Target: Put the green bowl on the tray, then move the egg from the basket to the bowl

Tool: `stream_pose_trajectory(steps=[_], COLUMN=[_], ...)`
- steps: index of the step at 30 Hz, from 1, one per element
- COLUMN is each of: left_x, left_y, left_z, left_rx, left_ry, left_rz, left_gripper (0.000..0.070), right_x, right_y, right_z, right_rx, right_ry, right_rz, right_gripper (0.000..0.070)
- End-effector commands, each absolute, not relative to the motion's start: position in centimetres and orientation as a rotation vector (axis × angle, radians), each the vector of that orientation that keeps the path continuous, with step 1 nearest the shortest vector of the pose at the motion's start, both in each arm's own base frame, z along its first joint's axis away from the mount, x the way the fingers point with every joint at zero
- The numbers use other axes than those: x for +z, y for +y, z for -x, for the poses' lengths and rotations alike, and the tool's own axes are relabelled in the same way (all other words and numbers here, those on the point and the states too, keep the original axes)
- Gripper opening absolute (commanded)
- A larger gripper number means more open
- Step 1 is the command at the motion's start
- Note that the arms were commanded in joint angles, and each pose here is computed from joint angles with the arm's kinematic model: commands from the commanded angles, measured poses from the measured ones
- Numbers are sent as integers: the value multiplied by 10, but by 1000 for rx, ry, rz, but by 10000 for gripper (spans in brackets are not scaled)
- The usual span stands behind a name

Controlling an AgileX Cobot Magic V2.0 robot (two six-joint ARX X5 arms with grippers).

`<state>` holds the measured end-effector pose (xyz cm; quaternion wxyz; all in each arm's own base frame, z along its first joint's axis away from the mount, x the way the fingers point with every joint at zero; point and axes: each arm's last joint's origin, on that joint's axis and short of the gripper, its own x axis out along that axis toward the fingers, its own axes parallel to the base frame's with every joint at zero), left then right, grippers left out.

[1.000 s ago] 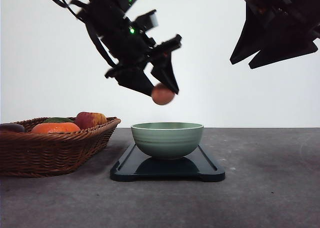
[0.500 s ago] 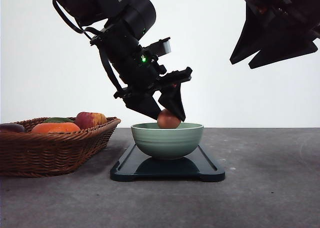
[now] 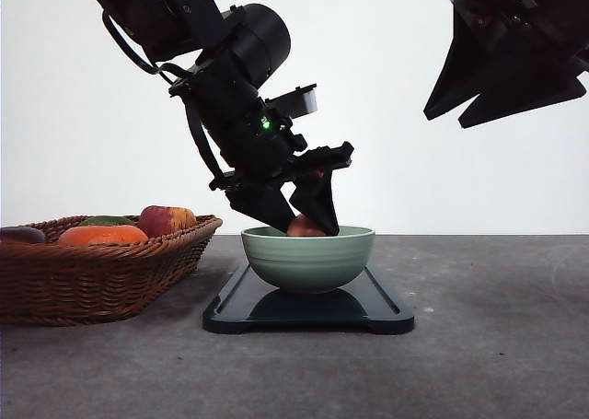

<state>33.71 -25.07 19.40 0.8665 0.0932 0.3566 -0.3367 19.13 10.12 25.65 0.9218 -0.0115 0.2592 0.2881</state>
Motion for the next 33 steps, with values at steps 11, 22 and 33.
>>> stream_pose_trajectory(steps=[11,22,33], left_x=[188,179,174], left_y=[-258,-259,-259], left_z=[-340,-342,-341], left_rx=[-719,-716,-711], left_ry=[742,766,805], left_rz=[-218,-225,-227], left_gripper=[228,229,403], right_x=[258,258,257], right_y=[103,103,103], right_z=[-192,-192,-192], right_rx=[598,598,598], right_ry=[531,531,531], right_rz=[14,14,14], right_gripper=[280,280,280])
